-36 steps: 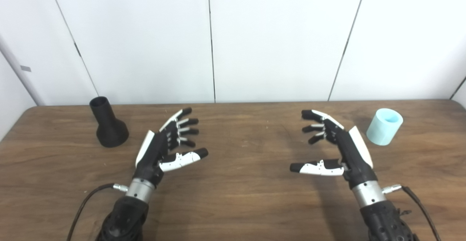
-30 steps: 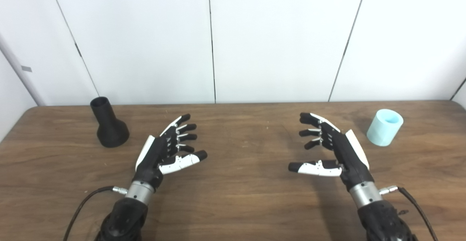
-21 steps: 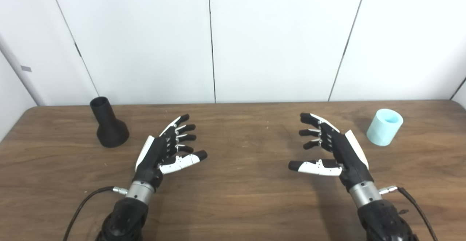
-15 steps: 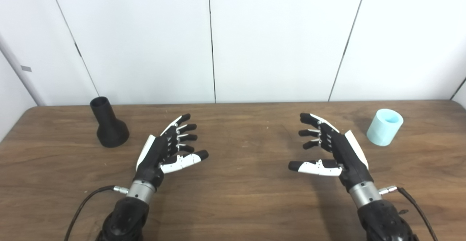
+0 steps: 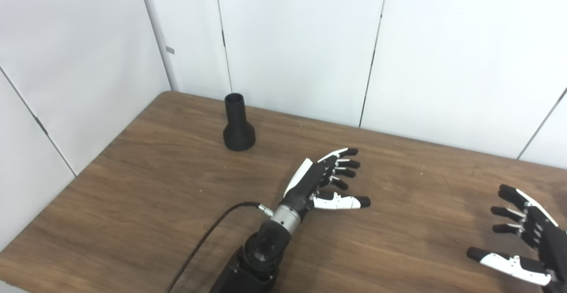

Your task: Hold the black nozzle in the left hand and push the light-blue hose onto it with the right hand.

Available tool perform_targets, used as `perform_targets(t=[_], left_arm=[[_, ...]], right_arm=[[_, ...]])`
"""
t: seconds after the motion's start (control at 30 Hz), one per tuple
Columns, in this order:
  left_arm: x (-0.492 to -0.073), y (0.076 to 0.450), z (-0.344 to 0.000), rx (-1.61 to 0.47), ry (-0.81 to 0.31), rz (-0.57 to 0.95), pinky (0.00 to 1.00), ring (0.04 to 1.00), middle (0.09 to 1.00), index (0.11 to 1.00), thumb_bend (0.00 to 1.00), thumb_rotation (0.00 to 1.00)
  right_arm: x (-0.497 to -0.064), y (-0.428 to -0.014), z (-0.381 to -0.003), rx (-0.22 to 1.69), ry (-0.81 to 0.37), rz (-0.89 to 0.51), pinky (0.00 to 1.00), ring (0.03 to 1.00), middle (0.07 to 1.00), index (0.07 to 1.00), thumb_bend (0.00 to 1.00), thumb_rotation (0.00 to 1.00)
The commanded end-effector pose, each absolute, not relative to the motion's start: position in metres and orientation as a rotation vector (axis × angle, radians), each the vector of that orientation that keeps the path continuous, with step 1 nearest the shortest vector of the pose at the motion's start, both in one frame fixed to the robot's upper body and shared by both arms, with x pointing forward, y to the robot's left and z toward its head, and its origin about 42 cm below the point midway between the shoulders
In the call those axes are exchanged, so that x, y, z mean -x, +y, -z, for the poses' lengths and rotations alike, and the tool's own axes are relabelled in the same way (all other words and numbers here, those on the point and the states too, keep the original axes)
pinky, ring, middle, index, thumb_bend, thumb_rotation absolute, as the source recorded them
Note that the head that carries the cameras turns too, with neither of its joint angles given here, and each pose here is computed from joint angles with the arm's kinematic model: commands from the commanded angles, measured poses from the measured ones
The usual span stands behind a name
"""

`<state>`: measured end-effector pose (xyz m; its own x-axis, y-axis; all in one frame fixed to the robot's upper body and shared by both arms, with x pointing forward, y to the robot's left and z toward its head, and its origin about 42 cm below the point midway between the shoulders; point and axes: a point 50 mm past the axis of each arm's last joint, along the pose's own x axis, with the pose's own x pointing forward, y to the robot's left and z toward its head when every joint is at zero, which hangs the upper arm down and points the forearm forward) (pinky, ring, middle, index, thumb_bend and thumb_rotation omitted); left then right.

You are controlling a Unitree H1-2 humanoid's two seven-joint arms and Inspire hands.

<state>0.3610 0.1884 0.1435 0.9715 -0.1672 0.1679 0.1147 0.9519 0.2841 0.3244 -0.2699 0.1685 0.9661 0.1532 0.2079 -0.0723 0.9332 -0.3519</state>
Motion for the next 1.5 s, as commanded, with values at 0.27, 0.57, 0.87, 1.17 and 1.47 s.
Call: perform_targets(t=[0.27, 0.57, 0.87, 1.17, 1.47], left_arm=[[-0.367, 0.199, -0.185, -0.379, -0.365, 0.095, 0.61, 0.783, 0.788, 0.777, 0.75, 0.19], [-0.379, 0.235, -0.232, -0.567, -0.494, 0.039, 0.63, 0.786, 0.799, 0.787, 0.76, 0.2], [-0.385, 0.261, -0.275, -0.677, -0.584, -0.045, 0.64, 0.78, 0.808, 0.812, 0.77, 0.21], [-0.385, 0.261, -0.276, -0.68, -0.585, -0.047, 0.65, 0.781, 0.808, 0.813, 0.78, 0.21], [-0.411, 0.33, -0.327, -0.788, -0.591, -0.326, 0.74, 0.833, 0.853, 0.856, 0.78, 0.23]], right_arm=[[-0.333, -0.274, -0.194, 0.351, -0.361, -0.11, 0.57, 0.748, 0.865, 0.887, 0.8, 0.18], [-0.333, -0.279, -0.193, 0.342, -0.352, -0.093, 0.57, 0.745, 0.863, 0.896, 0.8, 0.17], [-0.333, -0.278, -0.193, 0.35, -0.35, -0.096, 0.57, 0.743, 0.86, 0.897, 0.8, 0.16], [-0.333, -0.278, -0.193, 0.351, -0.35, -0.096, 0.57, 0.743, 0.86, 0.897, 0.8, 0.16], [-0.333, -0.281, -0.194, 0.358, -0.35, -0.101, 0.58, 0.737, 0.861, 0.9, 0.79, 0.14]])
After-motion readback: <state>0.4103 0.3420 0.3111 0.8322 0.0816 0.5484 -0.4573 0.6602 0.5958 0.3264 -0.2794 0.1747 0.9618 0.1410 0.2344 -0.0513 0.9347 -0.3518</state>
